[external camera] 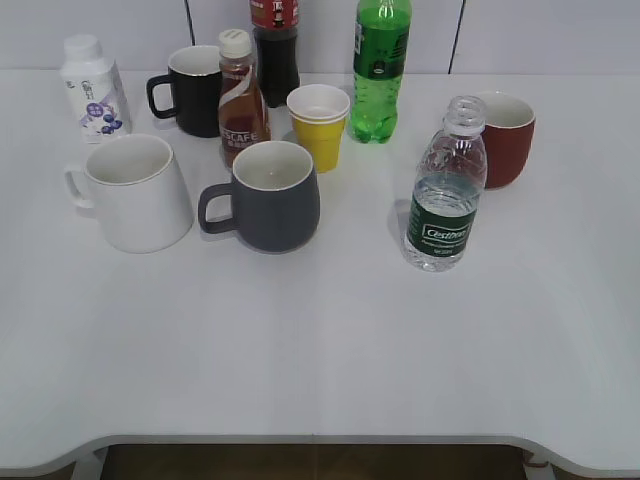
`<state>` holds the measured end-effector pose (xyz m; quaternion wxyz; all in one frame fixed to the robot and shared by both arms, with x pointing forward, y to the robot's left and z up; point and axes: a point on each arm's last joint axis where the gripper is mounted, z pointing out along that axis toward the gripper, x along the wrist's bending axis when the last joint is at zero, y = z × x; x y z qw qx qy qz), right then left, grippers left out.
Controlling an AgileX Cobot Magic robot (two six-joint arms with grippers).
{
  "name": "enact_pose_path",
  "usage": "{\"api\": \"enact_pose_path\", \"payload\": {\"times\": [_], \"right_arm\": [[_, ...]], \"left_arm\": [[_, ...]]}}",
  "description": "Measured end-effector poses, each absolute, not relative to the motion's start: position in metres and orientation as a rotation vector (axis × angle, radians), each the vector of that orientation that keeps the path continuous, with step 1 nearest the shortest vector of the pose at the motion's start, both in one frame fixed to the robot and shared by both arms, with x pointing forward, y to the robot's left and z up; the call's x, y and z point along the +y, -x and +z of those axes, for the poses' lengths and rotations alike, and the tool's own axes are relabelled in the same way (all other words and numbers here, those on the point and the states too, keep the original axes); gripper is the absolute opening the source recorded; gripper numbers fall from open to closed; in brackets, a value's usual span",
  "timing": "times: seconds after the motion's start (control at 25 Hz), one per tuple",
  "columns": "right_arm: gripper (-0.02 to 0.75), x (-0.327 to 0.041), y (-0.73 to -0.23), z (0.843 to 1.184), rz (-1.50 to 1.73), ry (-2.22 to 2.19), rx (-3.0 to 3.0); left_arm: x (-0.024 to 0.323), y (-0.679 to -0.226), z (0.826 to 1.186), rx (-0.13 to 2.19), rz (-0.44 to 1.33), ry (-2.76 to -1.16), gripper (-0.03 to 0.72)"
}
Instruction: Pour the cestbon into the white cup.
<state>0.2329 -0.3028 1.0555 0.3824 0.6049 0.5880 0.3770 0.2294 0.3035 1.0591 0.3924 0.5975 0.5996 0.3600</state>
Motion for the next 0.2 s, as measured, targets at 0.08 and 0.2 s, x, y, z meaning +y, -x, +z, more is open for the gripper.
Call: {"api": "enact_pose_path", "payload": {"times": [0.08,0.2], "right_arm": [[0.575,-0.3028,-0.2329,1.0555,0.962,-1.543,1.5],[0.575,-0.3028,-0.2329,1.0555,0.962,-1.543,1.5]], "left_arm": [[0.3035,-0.2294,1.0591,1.522,0.914,-1.517,0.476],[0.3035,-0.2294,1.0591,1.522,0.914,-1.517,0.472]]}}
